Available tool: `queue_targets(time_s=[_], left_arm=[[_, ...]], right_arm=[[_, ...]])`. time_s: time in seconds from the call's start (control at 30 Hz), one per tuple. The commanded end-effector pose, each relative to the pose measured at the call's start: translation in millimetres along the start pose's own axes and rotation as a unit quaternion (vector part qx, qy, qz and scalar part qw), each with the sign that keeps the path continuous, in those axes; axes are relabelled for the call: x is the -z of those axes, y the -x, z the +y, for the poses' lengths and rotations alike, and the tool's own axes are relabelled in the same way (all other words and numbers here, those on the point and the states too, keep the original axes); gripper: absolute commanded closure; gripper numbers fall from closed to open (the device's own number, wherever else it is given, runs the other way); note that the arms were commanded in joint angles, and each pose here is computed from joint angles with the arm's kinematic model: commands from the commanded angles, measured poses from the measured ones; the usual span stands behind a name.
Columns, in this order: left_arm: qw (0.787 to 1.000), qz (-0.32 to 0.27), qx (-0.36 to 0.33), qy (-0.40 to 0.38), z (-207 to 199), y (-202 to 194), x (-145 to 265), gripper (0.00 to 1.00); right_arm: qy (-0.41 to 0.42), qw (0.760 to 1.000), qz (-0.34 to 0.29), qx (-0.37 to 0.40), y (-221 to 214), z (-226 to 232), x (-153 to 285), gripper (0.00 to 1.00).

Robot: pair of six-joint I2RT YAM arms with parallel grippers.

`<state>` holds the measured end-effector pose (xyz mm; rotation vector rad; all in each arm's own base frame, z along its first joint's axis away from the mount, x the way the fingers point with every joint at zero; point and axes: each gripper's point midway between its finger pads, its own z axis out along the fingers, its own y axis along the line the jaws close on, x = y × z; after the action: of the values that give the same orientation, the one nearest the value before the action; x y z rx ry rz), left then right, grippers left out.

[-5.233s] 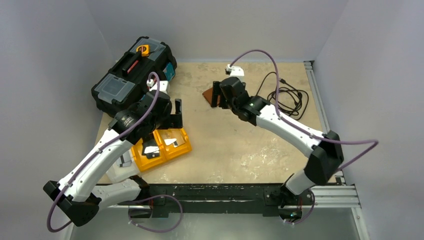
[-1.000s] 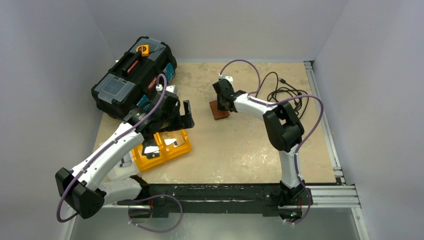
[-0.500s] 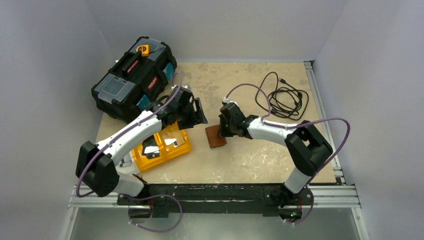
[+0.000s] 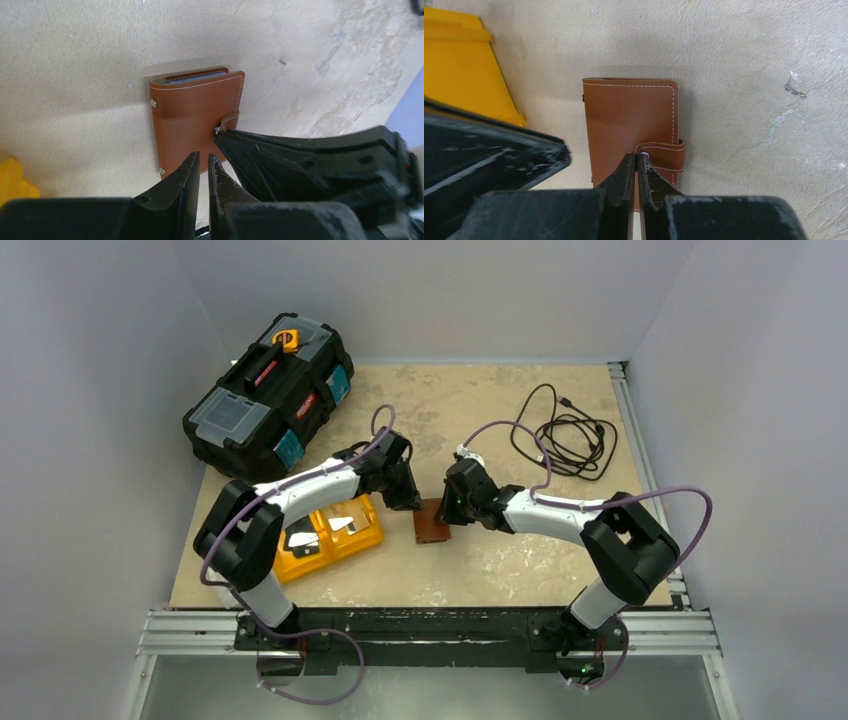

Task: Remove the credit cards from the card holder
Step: Open the card holder at the center of the board.

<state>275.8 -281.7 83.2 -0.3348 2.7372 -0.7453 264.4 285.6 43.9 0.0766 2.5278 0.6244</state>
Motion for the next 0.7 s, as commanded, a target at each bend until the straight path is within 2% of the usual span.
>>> queue_targets(time_s=[0.0,0.17,0.4,0.67], left_arm=[[1.0,0.013,0.007,-0.016,-9,-8,-20,0.91],[0.999,0.028,0.011,0.033,8,-18,-41,1.0],[0.993,0.032,0.008,0.112,40,-25,-53,1.0],[0.99,0.029,-0.001,0.14,54,-25,-52,1.0]], right_arm=[[0.021,1.0,-0.013,-0.014,5,9,4,1.0],[0.02,1.0,-0.017,-0.014,7,9,7,1.0],[0.017,0.999,-0.031,-0.014,15,10,19,1.0],[0.006,0.999,-0.044,-0.021,18,3,39,1.0]])
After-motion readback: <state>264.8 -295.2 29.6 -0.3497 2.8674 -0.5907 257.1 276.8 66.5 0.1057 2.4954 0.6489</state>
